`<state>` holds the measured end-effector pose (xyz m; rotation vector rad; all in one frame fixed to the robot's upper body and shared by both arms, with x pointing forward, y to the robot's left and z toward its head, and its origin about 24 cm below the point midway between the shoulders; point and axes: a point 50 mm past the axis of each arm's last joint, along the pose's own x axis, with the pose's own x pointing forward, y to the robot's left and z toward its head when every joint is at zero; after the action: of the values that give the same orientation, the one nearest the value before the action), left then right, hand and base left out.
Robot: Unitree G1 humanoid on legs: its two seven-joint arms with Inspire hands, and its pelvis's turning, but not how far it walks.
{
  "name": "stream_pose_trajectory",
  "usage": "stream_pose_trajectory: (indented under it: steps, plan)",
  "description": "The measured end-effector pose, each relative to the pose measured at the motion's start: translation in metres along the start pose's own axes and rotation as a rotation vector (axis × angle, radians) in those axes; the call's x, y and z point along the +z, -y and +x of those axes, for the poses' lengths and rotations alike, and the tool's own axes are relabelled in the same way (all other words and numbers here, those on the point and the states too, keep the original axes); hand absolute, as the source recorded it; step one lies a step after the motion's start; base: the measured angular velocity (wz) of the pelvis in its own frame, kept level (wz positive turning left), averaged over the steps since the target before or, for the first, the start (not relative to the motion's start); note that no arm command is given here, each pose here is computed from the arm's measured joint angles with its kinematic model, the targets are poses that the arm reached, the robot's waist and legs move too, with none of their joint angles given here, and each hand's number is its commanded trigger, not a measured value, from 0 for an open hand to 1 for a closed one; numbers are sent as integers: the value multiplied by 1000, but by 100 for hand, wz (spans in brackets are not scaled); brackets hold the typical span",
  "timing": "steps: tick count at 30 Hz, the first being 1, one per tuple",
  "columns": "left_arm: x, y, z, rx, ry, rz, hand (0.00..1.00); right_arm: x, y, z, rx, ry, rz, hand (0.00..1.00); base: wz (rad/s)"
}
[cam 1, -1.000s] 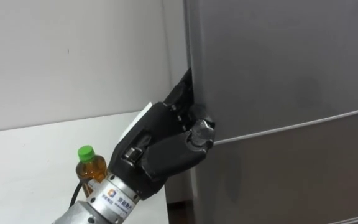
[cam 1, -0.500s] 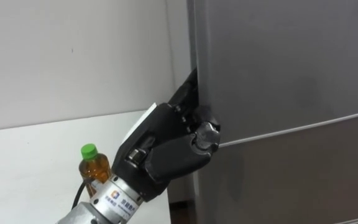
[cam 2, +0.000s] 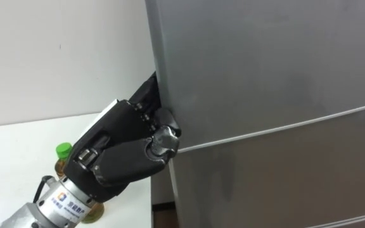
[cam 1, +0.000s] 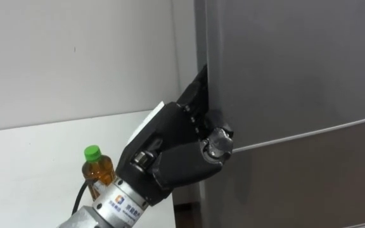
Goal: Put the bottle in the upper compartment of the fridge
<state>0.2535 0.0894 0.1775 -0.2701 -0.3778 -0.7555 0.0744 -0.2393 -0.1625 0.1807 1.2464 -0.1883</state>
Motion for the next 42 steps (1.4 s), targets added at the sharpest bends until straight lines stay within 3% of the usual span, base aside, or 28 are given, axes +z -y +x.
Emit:
stream_pose_trajectory:
  steps: [23, 42]
  plan:
    - [-4, 4, 0, -14, -18, 8, 0, -1, 1, -1, -1, 10, 33, 0, -4]
    - [-13, 20, -6, -145, -1, -44, 0, 0, 1, -1, 3, 14, 28, 0, -2]
